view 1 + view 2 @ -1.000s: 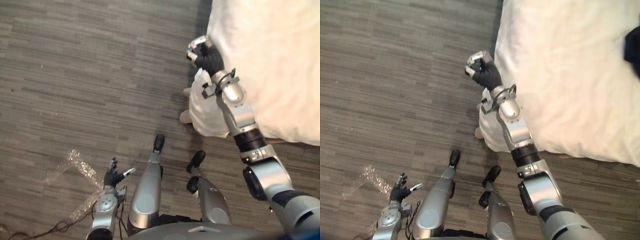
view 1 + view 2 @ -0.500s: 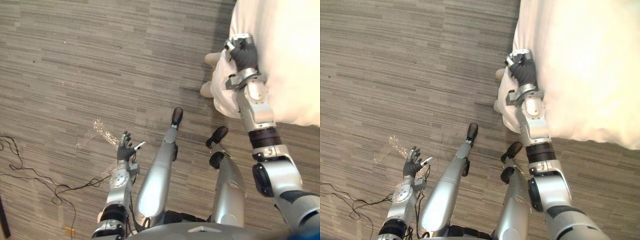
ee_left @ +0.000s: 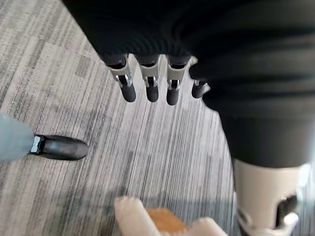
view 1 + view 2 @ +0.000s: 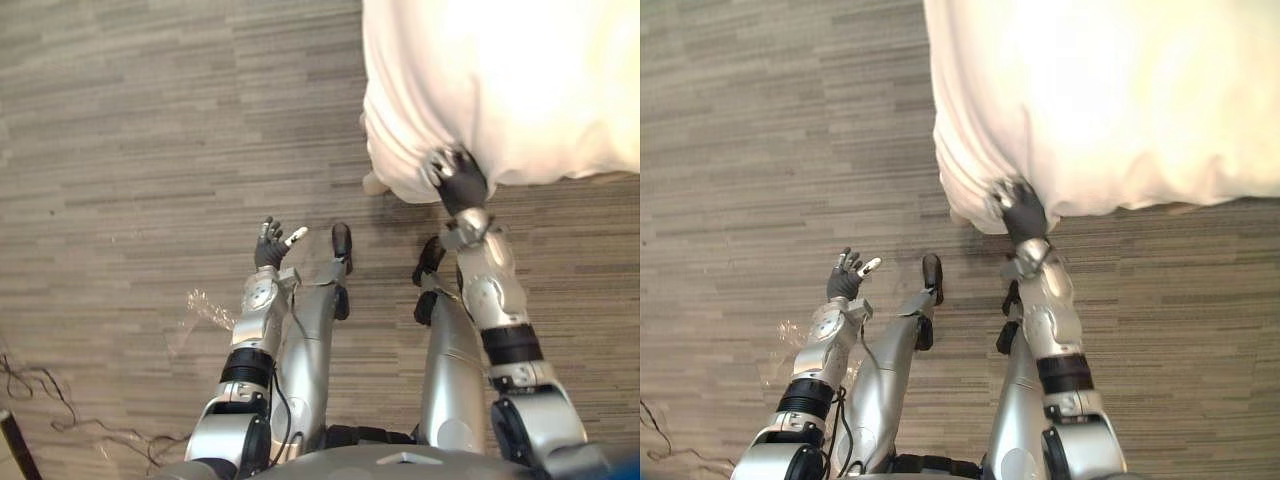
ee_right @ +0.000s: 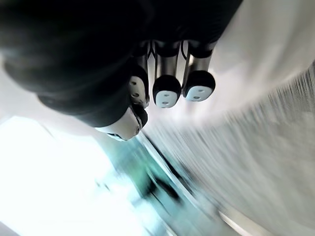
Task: Tidy the bed and pick cloth on bed and put in laundry
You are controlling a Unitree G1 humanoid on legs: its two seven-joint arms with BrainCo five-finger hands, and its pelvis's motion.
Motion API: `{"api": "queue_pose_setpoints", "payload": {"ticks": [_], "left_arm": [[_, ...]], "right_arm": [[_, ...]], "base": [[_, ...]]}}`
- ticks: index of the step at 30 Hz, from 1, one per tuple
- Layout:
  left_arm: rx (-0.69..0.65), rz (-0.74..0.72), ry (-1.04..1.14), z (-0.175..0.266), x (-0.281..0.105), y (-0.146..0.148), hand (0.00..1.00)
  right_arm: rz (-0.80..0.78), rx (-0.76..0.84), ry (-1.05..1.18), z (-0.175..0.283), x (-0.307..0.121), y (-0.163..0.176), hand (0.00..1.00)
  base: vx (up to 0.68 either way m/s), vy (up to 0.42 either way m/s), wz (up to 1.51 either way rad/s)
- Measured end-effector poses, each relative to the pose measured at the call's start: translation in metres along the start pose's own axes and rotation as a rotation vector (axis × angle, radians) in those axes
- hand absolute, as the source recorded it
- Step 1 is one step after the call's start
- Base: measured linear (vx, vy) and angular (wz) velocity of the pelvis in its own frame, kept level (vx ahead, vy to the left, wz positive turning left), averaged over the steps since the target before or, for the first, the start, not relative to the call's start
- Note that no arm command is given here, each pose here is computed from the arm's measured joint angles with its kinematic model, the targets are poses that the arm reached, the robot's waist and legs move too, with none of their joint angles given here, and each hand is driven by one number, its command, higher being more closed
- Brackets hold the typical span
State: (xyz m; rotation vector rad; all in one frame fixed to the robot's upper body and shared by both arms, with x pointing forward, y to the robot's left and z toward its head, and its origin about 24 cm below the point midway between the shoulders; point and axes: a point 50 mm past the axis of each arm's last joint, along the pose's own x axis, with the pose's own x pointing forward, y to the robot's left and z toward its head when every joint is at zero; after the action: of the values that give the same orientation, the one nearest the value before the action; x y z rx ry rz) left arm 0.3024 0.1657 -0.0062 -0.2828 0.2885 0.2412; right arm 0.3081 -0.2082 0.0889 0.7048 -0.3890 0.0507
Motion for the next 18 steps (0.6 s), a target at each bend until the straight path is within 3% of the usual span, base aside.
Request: {"api": "queue_pose_setpoints", "payload": {"ticks": [1, 3, 10, 13, 18], "left_arm": [[0.005, 0.01, 0.026, -0.006, 0.0, 0.003, 0.0], [0.014, 0.017, 0.056, -0.013, -0.001, 0.007, 0.0], [0.035, -0.033, 0.164, -0.038, -0.006, 0.019, 0.0], [0.042, -0.05, 0.178, -0.042, -0.009, 0.025, 0.0], [0.059, -0.06, 0.241, -0.056, -0.017, 0.032, 0.0]], "right_arm": [[-0.114, 0.018, -0.048, 0.011, -0.015, -0.029, 1.0], [-0.209, -0.004, -0.09, 0.026, -0.036, -0.056, 1.0], [-0.312, -0.06, -0.15, 0.05, -0.084, -0.091, 1.0], [-0.188, -0.064, -0.243, 0.067, -0.073, -0.073, 1.0], [0.238, -0.086, -0.416, 0.103, -0.04, 0.005, 1.0]], "base": [[0.07, 0.037, -0.49], [0.11, 0.021, -0.51], [0.19, -0.027, -0.28], [0.13, -0.006, -0.01], [0.08, 0.013, 0.07]]}}
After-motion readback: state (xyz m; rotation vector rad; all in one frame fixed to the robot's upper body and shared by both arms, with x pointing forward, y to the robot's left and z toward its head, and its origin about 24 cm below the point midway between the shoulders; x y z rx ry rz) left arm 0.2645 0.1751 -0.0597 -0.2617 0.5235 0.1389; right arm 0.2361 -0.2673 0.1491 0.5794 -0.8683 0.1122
